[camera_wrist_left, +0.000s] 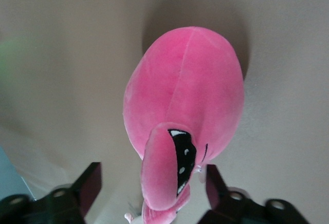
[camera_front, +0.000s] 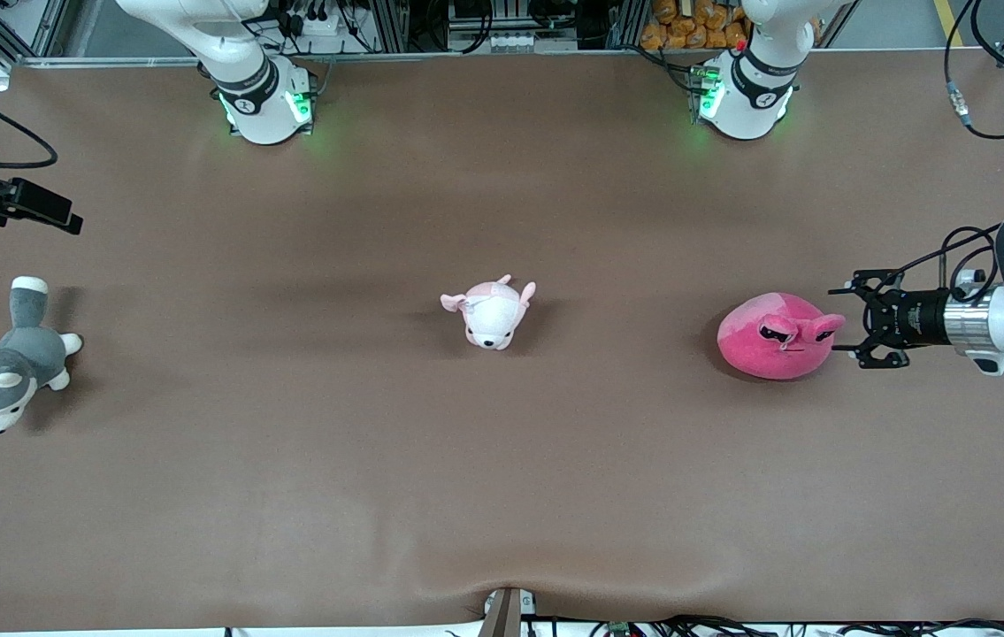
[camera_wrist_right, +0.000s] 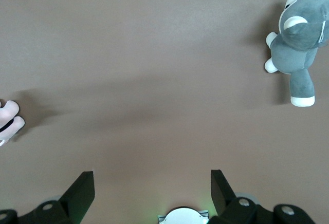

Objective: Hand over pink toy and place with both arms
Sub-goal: 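Open the left gripper and close it on the pink plush's neck, then carry the pink plush toward the middle while the right gripper approaches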

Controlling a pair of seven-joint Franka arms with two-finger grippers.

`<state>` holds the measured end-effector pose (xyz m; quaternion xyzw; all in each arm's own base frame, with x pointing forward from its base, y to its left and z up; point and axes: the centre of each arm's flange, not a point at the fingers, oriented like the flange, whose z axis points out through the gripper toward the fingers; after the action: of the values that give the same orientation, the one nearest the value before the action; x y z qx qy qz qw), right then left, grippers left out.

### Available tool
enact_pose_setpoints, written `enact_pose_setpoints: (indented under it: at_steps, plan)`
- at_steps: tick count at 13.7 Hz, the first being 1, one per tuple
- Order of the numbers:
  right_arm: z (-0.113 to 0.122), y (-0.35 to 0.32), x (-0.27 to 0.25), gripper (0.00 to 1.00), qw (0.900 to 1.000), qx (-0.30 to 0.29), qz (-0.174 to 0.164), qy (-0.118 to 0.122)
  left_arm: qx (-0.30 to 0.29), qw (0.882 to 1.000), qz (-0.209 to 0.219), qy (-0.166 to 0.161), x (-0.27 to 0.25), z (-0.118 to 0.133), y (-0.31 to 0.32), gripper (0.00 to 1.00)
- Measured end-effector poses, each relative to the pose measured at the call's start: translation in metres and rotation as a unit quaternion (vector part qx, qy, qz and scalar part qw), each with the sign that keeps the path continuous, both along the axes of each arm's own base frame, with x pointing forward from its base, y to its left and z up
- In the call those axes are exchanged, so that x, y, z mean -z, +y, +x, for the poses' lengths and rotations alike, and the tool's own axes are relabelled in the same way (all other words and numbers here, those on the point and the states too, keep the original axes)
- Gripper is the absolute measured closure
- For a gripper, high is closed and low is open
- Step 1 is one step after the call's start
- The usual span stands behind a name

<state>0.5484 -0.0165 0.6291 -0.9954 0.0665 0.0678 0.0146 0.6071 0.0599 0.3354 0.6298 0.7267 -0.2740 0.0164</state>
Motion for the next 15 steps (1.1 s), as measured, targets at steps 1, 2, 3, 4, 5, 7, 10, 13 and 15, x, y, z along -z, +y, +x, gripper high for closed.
enact_pose_setpoints:
  at_steps: [1, 2, 3, 4, 5, 7, 10, 13, 15]
  plan:
    - [0.0, 0.0, 0.0, 0.0, 1.0, 0.0, 0.0, 0.0, 0.0, 1.0, -0.001, 0.002, 0.003, 0.0, 0.0, 0.31]
    - [0.0, 0.0, 0.001, 0.0, 1.0, 0.0, 0.0, 0.001, 0.0, 1.0, -0.002, 0.005, 0.007, 0.0, 0.0, 0.32]
    - [0.001, 0.0, 0.001, 0.0, 1.0, 0.0, 0.0, 0.001, -0.001, 1.0, -0.002, 0.007, 0.01, 0.0, 0.0, 0.37]
    - [0.001, 0.0, 0.001, 0.0, 1.0, 0.0, 0.0, 0.001, -0.001, 1.0, -0.003, 0.008, 0.012, 0.0, 0.001, 0.49]
    - [0.001, 0.0, 0.002, 0.0, 1.0, 0.0, 0.0, 0.001, -0.001, 1.0, -0.003, 0.007, 0.012, 0.001, 0.001, 0.63]
    - [0.001, 0.0, 0.002, 0.0, 1.0, 0.0, 0.0, 0.002, 0.002, 1.0, -0.003, 0.005, 0.01, 0.002, -0.003, 0.79]
    - [0.001, 0.001, 0.002, 0.0, 1.0, -0.001, 0.0, 0.002, 0.024, 1.0, -0.012, -0.005, -0.002, 0.008, -0.028, 0.88]
    - [0.003, 0.002, 0.006, 0.0, 1.0, -0.002, 0.001, 0.006, 0.057, 0.998, -0.03, -0.01, -0.05, 0.018, -0.08, 0.88]
    - [0.008, 0.019, 0.017, 0.0, 1.0, -0.016, 0.005, 0.017, 0.078, 0.996, -0.035, -0.038, -0.108, 0.022, -0.116, 0.89]
